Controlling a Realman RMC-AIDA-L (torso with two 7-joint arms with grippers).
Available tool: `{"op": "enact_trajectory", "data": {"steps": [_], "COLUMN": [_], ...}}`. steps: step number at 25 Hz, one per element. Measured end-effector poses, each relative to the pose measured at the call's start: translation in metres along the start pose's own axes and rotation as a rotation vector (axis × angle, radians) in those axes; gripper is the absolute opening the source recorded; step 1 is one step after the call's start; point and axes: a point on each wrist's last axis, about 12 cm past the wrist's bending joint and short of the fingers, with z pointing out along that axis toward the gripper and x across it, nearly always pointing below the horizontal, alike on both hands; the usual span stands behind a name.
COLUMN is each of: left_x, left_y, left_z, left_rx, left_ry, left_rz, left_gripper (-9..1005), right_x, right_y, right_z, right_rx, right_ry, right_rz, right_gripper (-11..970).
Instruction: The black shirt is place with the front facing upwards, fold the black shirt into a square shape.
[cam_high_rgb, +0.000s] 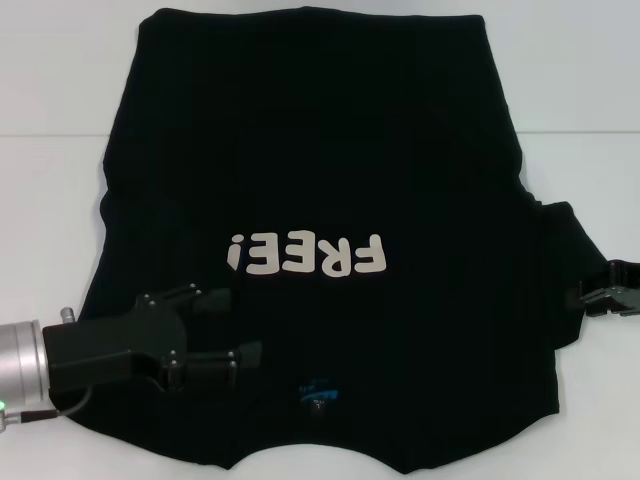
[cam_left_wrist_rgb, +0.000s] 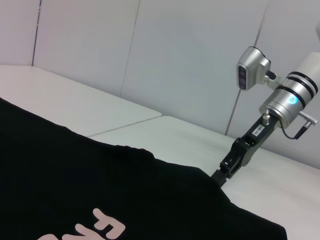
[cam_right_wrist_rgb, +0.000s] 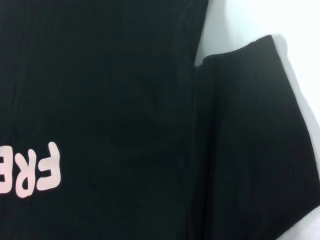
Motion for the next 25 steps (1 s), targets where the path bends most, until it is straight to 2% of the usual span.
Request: {"op": "enact_trajectory", "data": {"steps": [15, 21, 23, 25], "left_x": [0.0008, 0.0011, 0.0011, 0.0011], "left_y": [-0.0004, -0.0004, -0.0005, -0.0004], "left_z": [-0.0005, -0.0007, -0.0007, -0.0007], "left_rx": [-0.001, -0.001, -0.001, -0.001], "left_ry": [0.0, 0.0, 0.0, 0.0], "left_rz": [-0.002, -0.003, -0.003, -0.003], "left_gripper": [908, 908, 908, 908], "right_x": [-0.0015, -0.0022, -0.0022, -0.0021], "right_y": [0.0039, 0.0044, 0.0045, 0.0047], "right_z": [0.0042, 0.0036, 0.0035, 0.0035], "right_rx": [0.027, 0.026, 0.025, 0.023], "right_ry": [0.007, 0.005, 0.005, 0.007], "right_rz": [-0.035, -0.038, -0.038, -0.038], "right_gripper": [253, 52, 7, 7]}}
